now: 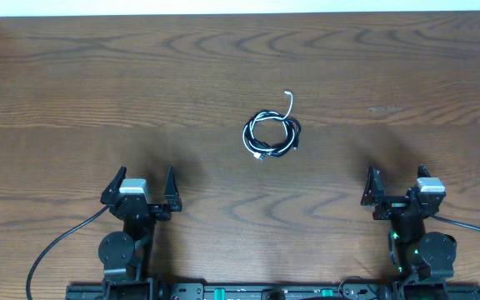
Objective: Untangle cables
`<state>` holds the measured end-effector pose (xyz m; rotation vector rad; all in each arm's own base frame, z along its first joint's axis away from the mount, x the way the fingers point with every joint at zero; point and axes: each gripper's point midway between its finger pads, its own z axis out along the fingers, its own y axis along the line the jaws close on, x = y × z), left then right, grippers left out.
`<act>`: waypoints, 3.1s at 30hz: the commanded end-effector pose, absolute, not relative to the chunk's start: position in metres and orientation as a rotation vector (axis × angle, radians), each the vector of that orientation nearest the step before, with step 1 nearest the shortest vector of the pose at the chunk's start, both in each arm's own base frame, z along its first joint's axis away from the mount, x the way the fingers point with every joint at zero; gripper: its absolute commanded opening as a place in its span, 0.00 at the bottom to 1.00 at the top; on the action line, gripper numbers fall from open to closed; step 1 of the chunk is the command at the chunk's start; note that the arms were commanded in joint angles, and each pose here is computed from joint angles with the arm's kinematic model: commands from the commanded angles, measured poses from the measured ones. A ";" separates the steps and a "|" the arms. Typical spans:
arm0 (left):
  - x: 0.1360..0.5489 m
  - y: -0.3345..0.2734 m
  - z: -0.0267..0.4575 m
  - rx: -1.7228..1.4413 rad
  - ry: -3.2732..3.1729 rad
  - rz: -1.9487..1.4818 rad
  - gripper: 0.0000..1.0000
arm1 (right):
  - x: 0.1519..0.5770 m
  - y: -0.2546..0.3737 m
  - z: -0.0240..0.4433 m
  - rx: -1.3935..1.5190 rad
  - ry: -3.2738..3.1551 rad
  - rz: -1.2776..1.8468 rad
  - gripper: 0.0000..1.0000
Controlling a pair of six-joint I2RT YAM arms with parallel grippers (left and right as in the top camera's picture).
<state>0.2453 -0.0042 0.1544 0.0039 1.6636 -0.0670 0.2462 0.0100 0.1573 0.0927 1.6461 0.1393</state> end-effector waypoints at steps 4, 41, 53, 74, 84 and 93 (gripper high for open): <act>0.244 -0.006 0.140 0.023 1.712 -0.073 0.99 | 0.246 0.009 0.156 0.100 1.645 0.144 0.99; 0.244 -0.005 0.140 0.015 1.712 -0.063 0.99 | 0.246 0.009 0.156 0.100 1.645 0.144 0.99; 0.244 -0.006 0.140 0.020 1.711 -0.075 0.99 | 0.246 0.009 0.156 0.100 1.645 0.144 0.99; 0.241 -0.021 0.166 0.081 1.682 -0.147 0.99 | 0.246 0.009 0.156 0.100 1.645 0.144 0.99; 0.247 -0.042 0.209 0.165 1.754 -0.266 0.99 | 0.246 0.010 0.156 0.100 1.645 0.144 0.99; 0.271 -0.072 0.261 0.250 1.894 -0.509 0.99 | 0.246 0.009 0.156 0.100 1.645 0.144 0.99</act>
